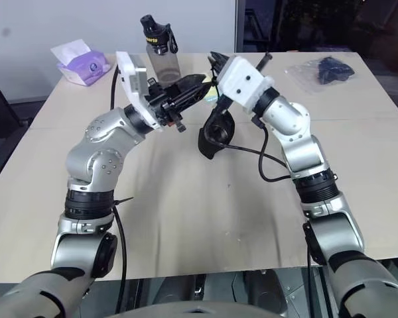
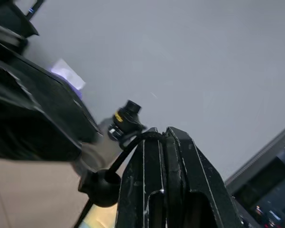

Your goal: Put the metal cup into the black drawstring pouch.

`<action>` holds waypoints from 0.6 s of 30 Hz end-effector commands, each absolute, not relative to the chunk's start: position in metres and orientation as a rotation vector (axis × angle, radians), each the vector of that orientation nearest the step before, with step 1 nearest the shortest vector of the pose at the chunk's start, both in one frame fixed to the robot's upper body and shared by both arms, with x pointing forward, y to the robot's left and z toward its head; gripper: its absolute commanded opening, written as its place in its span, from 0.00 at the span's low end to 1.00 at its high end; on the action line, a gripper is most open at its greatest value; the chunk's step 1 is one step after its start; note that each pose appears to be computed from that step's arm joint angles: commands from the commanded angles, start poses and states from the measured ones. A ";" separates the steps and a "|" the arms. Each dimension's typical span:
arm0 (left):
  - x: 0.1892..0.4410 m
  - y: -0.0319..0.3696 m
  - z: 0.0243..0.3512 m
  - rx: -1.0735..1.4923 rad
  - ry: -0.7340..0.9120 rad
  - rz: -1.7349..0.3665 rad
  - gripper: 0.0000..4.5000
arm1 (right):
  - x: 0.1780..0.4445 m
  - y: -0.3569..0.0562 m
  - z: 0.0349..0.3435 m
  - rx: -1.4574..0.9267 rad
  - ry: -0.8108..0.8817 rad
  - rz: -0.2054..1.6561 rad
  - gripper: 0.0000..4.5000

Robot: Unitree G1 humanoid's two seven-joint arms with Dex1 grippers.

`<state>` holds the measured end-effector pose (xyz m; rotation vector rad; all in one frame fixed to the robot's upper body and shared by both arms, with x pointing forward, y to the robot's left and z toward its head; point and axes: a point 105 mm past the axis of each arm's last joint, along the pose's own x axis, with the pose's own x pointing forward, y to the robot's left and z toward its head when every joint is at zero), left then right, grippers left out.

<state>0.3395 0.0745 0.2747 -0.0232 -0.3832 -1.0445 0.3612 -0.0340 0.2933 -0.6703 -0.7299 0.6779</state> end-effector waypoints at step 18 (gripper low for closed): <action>0.349 0.081 0.277 -0.020 -0.400 -1.002 0.26 | 0.340 -0.019 0.314 -0.603 -0.824 0.718 0.00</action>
